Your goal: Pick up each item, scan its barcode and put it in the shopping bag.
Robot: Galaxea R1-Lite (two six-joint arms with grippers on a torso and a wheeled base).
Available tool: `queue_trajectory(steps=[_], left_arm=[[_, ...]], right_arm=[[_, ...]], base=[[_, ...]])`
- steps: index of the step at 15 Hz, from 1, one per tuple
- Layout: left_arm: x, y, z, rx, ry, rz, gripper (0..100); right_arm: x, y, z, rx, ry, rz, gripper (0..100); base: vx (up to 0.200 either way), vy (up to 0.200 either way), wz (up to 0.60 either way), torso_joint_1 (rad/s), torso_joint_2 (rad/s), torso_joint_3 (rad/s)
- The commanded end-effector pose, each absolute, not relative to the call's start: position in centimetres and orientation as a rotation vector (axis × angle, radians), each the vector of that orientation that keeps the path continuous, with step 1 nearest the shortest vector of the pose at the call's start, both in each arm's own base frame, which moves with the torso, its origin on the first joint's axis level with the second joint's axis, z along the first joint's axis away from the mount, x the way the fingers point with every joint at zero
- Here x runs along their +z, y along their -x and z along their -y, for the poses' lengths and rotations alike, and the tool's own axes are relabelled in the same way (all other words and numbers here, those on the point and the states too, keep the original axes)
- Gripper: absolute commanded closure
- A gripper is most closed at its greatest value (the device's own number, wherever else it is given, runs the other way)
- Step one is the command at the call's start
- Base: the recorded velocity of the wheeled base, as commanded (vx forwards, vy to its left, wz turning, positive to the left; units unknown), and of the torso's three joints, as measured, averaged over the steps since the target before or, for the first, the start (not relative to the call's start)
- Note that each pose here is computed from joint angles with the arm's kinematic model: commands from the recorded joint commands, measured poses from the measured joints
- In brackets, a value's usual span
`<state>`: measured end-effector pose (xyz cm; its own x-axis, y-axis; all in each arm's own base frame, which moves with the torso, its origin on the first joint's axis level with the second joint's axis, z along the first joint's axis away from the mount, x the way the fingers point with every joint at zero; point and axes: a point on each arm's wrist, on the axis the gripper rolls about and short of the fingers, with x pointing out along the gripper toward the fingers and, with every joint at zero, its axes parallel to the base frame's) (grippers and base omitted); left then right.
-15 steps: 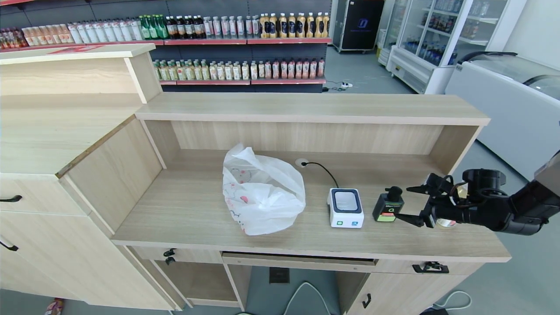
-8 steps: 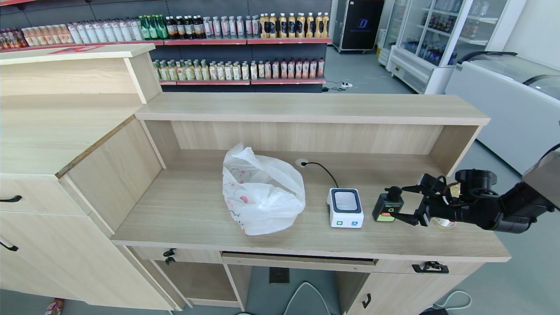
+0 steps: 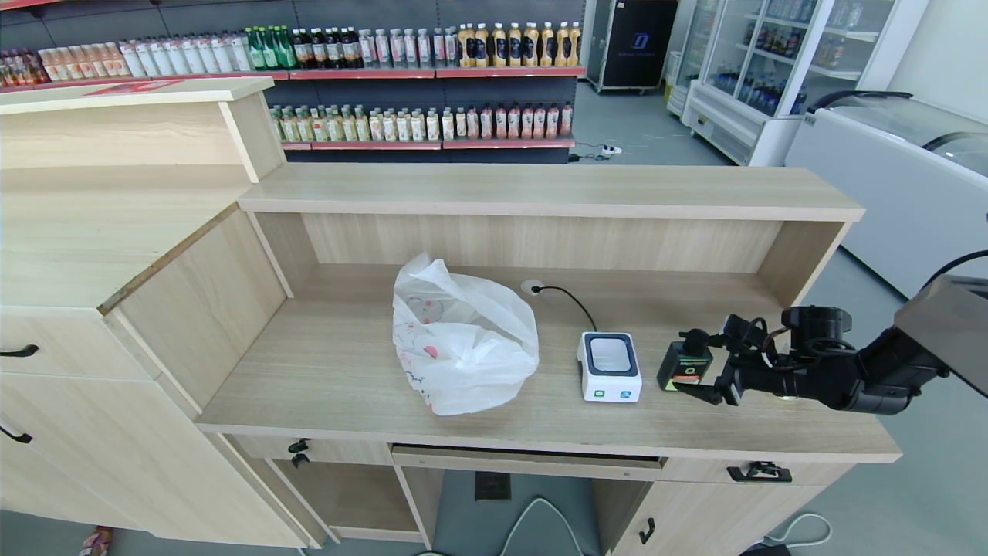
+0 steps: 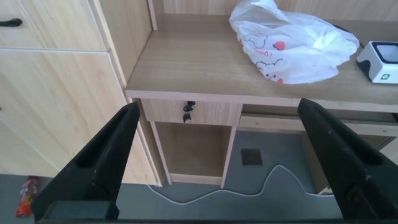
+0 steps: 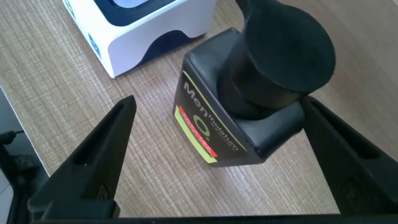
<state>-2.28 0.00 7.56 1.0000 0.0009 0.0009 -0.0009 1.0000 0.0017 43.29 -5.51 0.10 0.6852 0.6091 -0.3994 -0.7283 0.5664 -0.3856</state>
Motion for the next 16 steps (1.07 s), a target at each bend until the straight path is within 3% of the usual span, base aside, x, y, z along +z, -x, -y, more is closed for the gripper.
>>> queue_trajectory(steps=[1, 7, 8, 13, 16], left_arm=[[7.6, 2.3, 0.0, 0.002, -0.002, 0.003, 0], [7.6, 2.3, 0.0, 0.002, -0.002, 0.002, 0], [7.6, 2.3, 0.0, 0.002, -0.002, 0.003, 0], [7.6, 2.3, 0.0, 0.002, -0.002, 0.002, 0], [7.6, 2.3, 0.0, 0.002, -0.002, 0.002, 0]], right_arm=[[-0.4, -43.6, 5.2, 0.804, 0.558, -0.234, 0], [-1.1, -44.6, 4.0, 0.83, 0.567, -0.218, 0], [-1.3, -44.9, 3.8, 0.834, 0.57, -0.213, 100], [-1.8, -45.0, 3.7, 0.841, 0.58, -0.213, 100], [0.7, -44.8, 4.0, 0.84, 0.687, -0.122, 100]], base=[[0.0, 0.0, 0.0, 0.0, 0.0, 0.0], [0.0, 0.0, 0.0, 0.0, 0.0, 0.0], [0.0, 0.0, 0.0, 0.0, 0.0, 0.0], [0.0, 0.0, 0.0, 0.0, 0.0, 0.0], [0.0, 0.0, 0.0, 0.0, 0.0, 0.0]])
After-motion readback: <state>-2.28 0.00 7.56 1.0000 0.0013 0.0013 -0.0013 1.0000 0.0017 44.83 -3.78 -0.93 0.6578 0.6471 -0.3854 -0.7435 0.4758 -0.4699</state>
